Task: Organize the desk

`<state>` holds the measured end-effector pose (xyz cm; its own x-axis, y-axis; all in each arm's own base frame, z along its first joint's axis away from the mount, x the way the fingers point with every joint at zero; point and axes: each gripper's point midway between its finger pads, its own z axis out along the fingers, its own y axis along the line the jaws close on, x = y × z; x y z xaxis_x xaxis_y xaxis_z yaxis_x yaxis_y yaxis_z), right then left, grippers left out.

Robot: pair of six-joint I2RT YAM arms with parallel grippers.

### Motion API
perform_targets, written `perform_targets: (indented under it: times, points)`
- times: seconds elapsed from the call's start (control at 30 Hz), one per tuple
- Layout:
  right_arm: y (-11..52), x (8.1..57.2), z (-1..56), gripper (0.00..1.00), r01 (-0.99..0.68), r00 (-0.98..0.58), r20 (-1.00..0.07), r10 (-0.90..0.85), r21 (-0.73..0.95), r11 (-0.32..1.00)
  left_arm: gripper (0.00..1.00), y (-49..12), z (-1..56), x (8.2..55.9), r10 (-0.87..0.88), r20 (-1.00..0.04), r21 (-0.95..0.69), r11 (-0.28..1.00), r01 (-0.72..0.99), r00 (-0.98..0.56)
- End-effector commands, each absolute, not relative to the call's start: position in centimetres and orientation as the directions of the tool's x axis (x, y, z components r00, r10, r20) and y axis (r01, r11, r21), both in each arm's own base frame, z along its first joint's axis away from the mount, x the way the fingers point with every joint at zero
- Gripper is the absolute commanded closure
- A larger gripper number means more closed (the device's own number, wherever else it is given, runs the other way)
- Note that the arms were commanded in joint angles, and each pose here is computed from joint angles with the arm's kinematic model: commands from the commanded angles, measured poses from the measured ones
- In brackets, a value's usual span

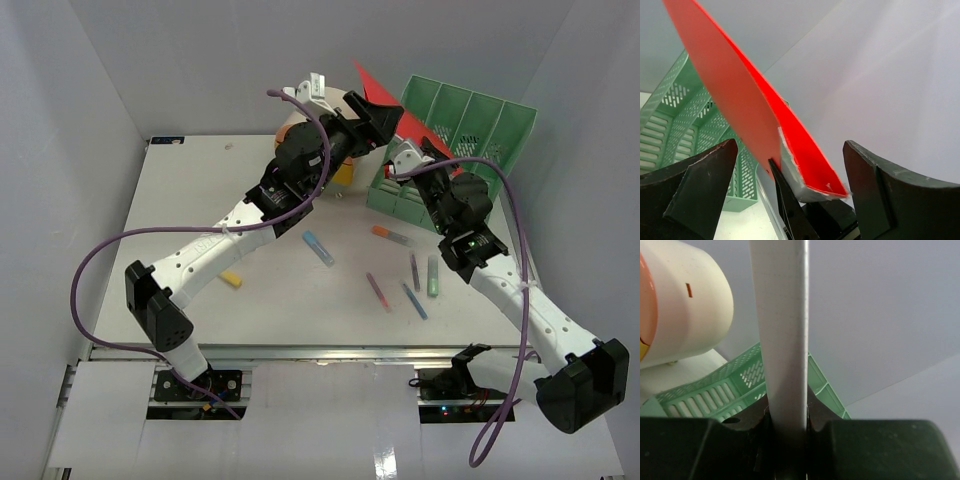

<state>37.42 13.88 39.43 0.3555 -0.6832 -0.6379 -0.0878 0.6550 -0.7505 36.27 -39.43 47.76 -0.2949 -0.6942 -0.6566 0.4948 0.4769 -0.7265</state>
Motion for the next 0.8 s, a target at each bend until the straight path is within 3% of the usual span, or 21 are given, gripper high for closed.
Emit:
perform_targets:
  times: [0.0, 0.17, 0.37, 0.53, 0.6, 0.67, 0.77]
  points:
    - [12.1, 35.3, 45.8, 0.92, 0.153, 0.463, -0.553, -0.693, -0.720, 0.676, 0.08, -38.9, 48.9, 35.8, -0.715, -0.628, -0.750, 0.454, 0.480, -0.306]
    - [12.4, 34.8, 46.1, 0.92, 0.232, 0.482, -0.489, -0.727, -0.729, 0.644, 0.22, -39.4, 47.1, 36.2, -0.705, -0.626, -0.764, 0.465, 0.448, -0.335]
    - [12.4, 34.1, 45.5, 0.92, 0.289, 0.482, -0.423, -0.767, -0.750, 0.595, 0.54, -40.7, 46.8, 36.8, -0.679, -0.647, -0.749, 0.478, 0.459, -0.347]
    - [12.4, 33.6, 45.5, 0.92, 0.310, 0.490, -0.390, -0.780, -0.758, 0.574, 0.68, -41.5, 45.6, 36.9, -0.644, -0.664, -0.741, 0.493, 0.457, -0.381]
    - [12.6, 33.6, 45.4, 0.92, 0.313, 0.493, -0.382, -0.781, -0.760, 0.569, 0.79, -41.5, 45.5, 36.8, -0.635, -0.671, -0.734, 0.497, 0.463, -0.382]
    - [12.6, 33.5, 45.5, 0.92, 0.315, 0.496, -0.378, -0.781, -0.760, 0.568, 0.98, -41.6, 45.7, 36.7, -0.629, -0.677, -0.728, 0.497, 0.472, -0.382]
    - [12.7, 33.4, 45.6, 0.92, 0.318, 0.498, -0.375, -0.781, -0.759, 0.568, 1.00, -41.7, 45.9, 36.5, -0.608, -0.697, -0.710, 0.506, 0.491, -0.380]
